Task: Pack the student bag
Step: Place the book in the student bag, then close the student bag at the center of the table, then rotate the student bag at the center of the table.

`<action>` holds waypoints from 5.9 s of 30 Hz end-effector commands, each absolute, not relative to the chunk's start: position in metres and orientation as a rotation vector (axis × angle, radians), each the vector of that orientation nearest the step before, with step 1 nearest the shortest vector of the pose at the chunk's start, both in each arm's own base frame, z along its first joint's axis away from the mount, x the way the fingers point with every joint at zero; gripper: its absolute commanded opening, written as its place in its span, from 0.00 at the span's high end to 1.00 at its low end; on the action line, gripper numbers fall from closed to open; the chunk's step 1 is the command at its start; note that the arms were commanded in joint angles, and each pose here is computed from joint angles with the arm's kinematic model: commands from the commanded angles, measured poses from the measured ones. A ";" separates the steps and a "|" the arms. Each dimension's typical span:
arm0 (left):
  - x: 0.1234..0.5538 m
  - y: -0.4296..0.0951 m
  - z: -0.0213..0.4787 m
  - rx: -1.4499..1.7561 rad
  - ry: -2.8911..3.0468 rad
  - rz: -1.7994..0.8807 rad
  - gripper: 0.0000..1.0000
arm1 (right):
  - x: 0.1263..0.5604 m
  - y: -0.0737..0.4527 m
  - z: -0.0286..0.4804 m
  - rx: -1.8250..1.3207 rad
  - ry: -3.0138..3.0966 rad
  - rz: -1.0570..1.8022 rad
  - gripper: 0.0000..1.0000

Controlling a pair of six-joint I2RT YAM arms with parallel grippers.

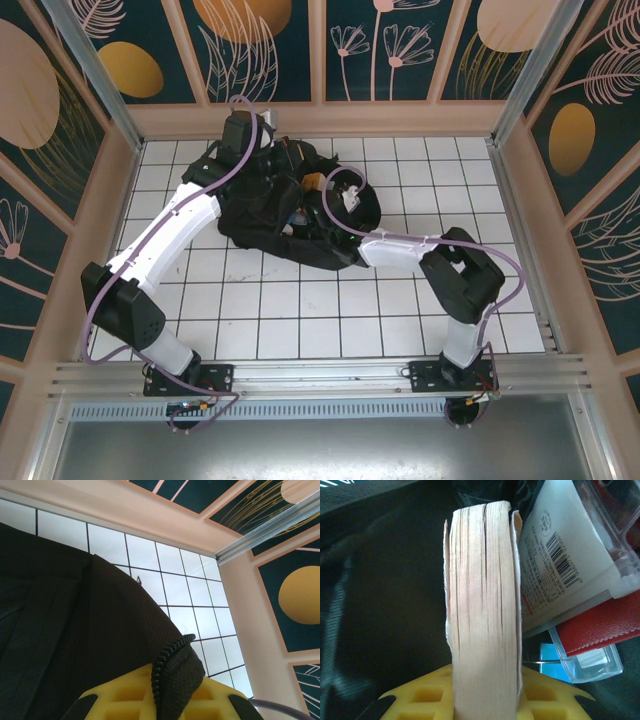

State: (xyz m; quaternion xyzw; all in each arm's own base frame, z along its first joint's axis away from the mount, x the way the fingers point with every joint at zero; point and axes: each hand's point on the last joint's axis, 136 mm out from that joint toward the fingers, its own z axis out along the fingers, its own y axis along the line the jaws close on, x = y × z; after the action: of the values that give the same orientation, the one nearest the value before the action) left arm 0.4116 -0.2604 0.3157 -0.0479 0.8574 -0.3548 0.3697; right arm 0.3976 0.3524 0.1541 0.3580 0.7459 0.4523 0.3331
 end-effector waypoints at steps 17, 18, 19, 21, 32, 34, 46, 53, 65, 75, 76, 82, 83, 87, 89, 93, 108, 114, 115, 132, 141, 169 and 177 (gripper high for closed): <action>0.413 -0.261 0.400 -0.053 1.950 -0.983 1.00 | 0.415 0.406 0.157 0.778 2.043 1.340 0.77; 0.412 -0.259 0.399 -0.055 1.951 -0.970 1.00 | 0.415 0.403 0.157 0.775 2.051 1.319 0.71; 0.412 -0.258 0.400 -0.056 1.949 -0.964 1.00 | 0.415 0.400 0.157 0.771 2.055 1.301 0.66; 0.412 -0.257 0.399 -0.055 1.949 -0.953 1.00 | 0.415 0.393 0.159 0.764 2.062 1.281 0.59; 0.412 -0.251 0.392 -0.063 1.964 -0.906 1.00 | 0.413 0.366 0.177 0.723 2.065 1.139 0.38; 0.412 -0.248 0.391 -0.067 1.965 -0.892 1.00 | 0.412 0.359 0.181 0.719 2.062 1.114 0.35; 0.407 -0.240 0.388 -0.073 1.963 -0.856 1.00 | 0.395 0.338 0.225 0.455 2.029 0.993 0.35; 0.401 -0.235 0.378 -0.058 1.985 -0.820 1.00 | 0.378 0.308 0.269 0.192 2.039 0.819 0.44; 0.391 -0.227 0.365 -0.027 2.008 -0.779 1.00 | 0.362 0.195 0.234 0.190 2.286 0.394 0.49; 0.373 -0.233 0.345 0.099 2.079 -0.781 1.00 | 0.347 0.213 0.179 0.061 2.475 0.497 0.46; 0.369 -0.233 0.340 0.115 2.092 -0.777 1.00 | 0.343 0.221 0.175 0.038 2.496 0.549 0.46; 0.354 -0.228 0.321 0.172 2.145 -0.751 1.00 | 0.330 0.231 0.140 0.001 2.578 0.560 0.51; 0.352 -0.230 0.317 0.185 2.154 -0.762 1.00 | 0.327 0.233 0.136 0.001 2.587 0.569 0.53; 0.340 -0.241 0.300 0.225 2.211 -0.856 0.97 | 0.318 0.235 0.125 -0.011 2.605 0.546 0.62; 0.329 -0.252 0.290 0.243 2.229 -0.958 0.93 | 0.313 0.237 0.116 -0.023 2.620 0.572 0.63; 0.308 -0.267 0.259 0.287 2.290 -1.107 0.79 | 0.309 0.234 0.107 -0.015 2.625 0.610 0.63; 0.309 -0.188 0.299 -0.002 2.126 -0.735 0.01 | 0.375 0.206 0.231 0.064 2.277 0.595 0.40; 0.318 -0.121 0.223 -0.508 2.227 -0.601 0.07 | 0.431 0.258 0.219 -0.075 2.345 0.777 0.40; 0.316 -0.113 0.208 -0.588 2.234 -0.611 0.09 | 0.441 0.266 0.212 -0.098 2.368 0.812 0.39; 0.363 -0.085 0.102 -1.060 2.151 -0.627 0.01 | 0.472 0.283 0.105 -0.013 2.584 1.009 0.36; 0.419 -0.110 0.105 -0.893 2.222 -0.633 0.01 | 0.416 0.256 0.090 0.122 2.530 1.054 0.37; 0.497 -0.180 0.189 -0.280 2.264 -0.548 0.02 | 0.281 0.218 0.119 0.138 2.457 0.707 0.33; 0.428 -0.116 0.227 -0.470 2.181 -0.369 0.02 | 0.260 0.209 0.134 0.097 2.464 0.727 0.33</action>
State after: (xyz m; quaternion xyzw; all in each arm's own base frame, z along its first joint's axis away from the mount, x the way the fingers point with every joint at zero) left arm 0.4594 -0.1400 0.2478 -0.1498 0.8602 -0.1946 0.4469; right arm 0.2680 0.2165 0.1214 0.0466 0.9221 0.2751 0.2680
